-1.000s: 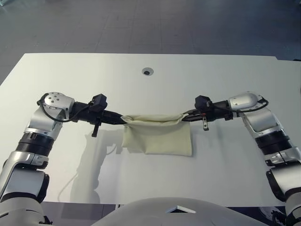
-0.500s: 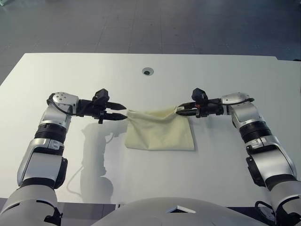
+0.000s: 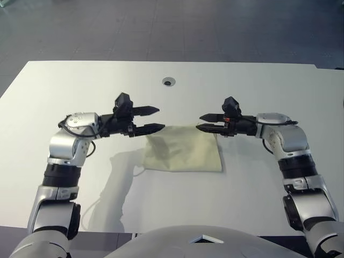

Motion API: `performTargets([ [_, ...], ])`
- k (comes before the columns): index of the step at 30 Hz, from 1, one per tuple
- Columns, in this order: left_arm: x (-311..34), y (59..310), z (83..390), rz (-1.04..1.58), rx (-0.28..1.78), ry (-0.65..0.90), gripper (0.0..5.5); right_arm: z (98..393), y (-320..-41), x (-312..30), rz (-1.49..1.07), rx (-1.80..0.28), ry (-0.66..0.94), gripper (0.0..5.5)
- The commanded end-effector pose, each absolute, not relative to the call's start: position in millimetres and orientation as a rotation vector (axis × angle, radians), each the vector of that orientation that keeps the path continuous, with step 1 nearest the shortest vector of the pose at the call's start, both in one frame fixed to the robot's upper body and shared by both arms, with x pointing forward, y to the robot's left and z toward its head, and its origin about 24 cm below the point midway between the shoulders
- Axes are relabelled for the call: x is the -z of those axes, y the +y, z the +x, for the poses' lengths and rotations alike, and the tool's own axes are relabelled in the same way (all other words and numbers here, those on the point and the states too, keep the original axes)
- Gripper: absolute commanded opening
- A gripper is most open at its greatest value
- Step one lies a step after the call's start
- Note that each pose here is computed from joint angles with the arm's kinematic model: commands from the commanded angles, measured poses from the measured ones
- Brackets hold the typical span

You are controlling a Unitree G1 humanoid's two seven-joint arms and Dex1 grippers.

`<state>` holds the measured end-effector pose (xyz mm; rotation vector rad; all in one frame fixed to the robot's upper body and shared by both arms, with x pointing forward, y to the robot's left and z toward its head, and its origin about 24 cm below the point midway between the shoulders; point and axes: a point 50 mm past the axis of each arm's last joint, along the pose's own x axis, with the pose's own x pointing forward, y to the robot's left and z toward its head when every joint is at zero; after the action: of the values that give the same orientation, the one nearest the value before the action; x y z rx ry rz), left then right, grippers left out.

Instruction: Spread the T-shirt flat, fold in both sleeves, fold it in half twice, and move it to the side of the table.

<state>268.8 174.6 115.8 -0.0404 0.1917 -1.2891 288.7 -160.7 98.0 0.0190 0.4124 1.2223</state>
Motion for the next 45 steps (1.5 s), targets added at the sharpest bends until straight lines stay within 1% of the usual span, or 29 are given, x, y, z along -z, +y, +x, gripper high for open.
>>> performTargets([
  [1,-100.7,166.2,255.8,-0.051,1.321,0.273,2.72,278.8,-157.1,-96.6,0.042,-1.229,0.441,1.65],
  [5,-80.1,172.2,262.4,-0.023,1.265,0.343,2.08,269.5,-153.7,-84.9,0.054,-1.239,0.498,1.04],
  [9,-68.8,178.1,280.7,-0.022,1.175,0.333,1.38,259.3,-154.1,-64.1,0.044,-1.224,0.578,0.36],
  [11,-64.8,178.9,285.1,-0.031,1.154,0.334,1.0,254.5,-156.8,-53.5,0.013,-1.214,0.62,0.01],
  [14,-55.2,179.7,284.3,-0.038,1.14,0.359,0.43,249.8,-160.6,-42.6,-0.016,-1.197,0.66,0.0],
  [17,-43.3,185.9,281.1,-0.023,1.111,0.403,0.01,248.0,-162.6,-40.7,-0.018,-1.193,0.666,0.0],
  [22,-38.2,195.6,292.5,-0.004,0.992,0.384,0.01,247.5,-166.0,-46.6,-0.004,-1.195,0.656,0.0],
  [26,-39.6,188.8,299.7,-0.037,0.967,0.349,0.01,255.1,-157.5,-63.3,0.092,-1.216,0.586,0.0],
  [30,-39.2,183.0,299.9,-0.043,0.986,0.35,0.01,274.3,-144.9,-76.0,0.158,-1.173,0.513,0.0],
  [34,-40.3,190.8,303.2,0.003,0.956,0.352,0.01,291.4,-137.2,-69.0,0.109,-1.091,0.523,0.0],
  [37,-50.1,199.0,308.5,0.033,0.919,0.317,0.01,298.1,-134.4,-58.7,0.046,-1.067,0.556,0.0],
  [42,-78.0,208.0,319.9,0.057,0.864,0.203,0.77,304.2,-128.4,-49.7,-0.013,-1.094,0.573,0.0],
  [45,-99.0,214.2,321.3,0.061,0.823,0.114,1.35,312.8,-132.0,-43.3,-0.019,-1.025,0.604,0.0],
])
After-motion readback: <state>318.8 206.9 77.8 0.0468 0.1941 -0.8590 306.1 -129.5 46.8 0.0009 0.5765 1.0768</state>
